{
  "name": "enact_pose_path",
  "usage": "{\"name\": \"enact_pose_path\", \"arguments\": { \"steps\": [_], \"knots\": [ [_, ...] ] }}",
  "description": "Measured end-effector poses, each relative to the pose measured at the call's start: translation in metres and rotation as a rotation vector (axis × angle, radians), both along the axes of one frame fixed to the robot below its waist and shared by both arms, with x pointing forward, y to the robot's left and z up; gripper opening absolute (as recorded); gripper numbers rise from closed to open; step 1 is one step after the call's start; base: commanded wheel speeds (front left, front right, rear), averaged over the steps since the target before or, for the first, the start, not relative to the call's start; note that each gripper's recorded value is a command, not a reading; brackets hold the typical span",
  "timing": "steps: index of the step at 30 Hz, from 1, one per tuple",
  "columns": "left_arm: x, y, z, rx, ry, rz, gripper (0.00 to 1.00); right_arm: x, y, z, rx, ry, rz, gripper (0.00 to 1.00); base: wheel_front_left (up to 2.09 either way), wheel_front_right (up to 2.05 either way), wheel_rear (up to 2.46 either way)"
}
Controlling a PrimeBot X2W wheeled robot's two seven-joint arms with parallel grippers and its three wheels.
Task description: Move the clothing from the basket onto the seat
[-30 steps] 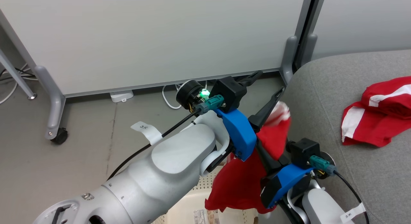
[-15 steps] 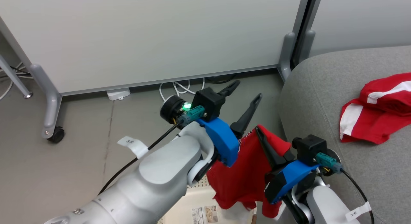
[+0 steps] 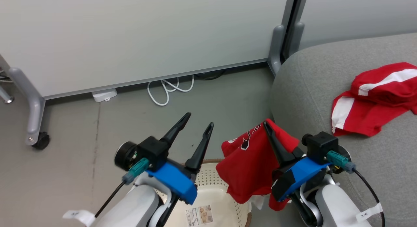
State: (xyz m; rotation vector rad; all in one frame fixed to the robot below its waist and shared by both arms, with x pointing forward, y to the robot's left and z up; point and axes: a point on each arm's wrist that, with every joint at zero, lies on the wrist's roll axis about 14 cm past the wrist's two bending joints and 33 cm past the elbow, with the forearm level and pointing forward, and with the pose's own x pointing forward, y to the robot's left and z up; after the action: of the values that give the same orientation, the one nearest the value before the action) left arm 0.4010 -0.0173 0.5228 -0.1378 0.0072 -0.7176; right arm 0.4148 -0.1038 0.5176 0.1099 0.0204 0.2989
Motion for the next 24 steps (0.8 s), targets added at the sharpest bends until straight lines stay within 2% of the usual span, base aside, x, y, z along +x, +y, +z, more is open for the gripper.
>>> {"name": "enact_pose_path", "arguments": {
  "steps": [5, 12, 19, 24],
  "knots": [
    [-0.008, 0.026, -0.013, -0.004, 0.003, 0.063, 1.0, -0.006, -0.016, 0.004, 0.002, -0.007, -0.042, 0.0, 0.0, 0.0, 0.0],
    [-0.012, 0.039, -0.029, 0.008, 0.02, 0.104, 1.0, -0.016, -0.041, 0.005, 0.002, -0.009, -0.113, 0.0, 0.0, 0.0, 0.0],
    [-0.014, 0.021, -0.038, 0.007, 0.034, 0.045, 1.0, -0.028, -0.068, 0.003, 0.004, -0.003, -0.192, 0.0, 0.0, 0.0, 0.0],
    [-0.014, -0.011, -0.042, -0.001, 0.035, -0.043, 1.0, -0.047, -0.103, 0.002, 0.003, 0.003, -0.298, 0.0, 0.0, 0.0, 0.0]
  ]
}}
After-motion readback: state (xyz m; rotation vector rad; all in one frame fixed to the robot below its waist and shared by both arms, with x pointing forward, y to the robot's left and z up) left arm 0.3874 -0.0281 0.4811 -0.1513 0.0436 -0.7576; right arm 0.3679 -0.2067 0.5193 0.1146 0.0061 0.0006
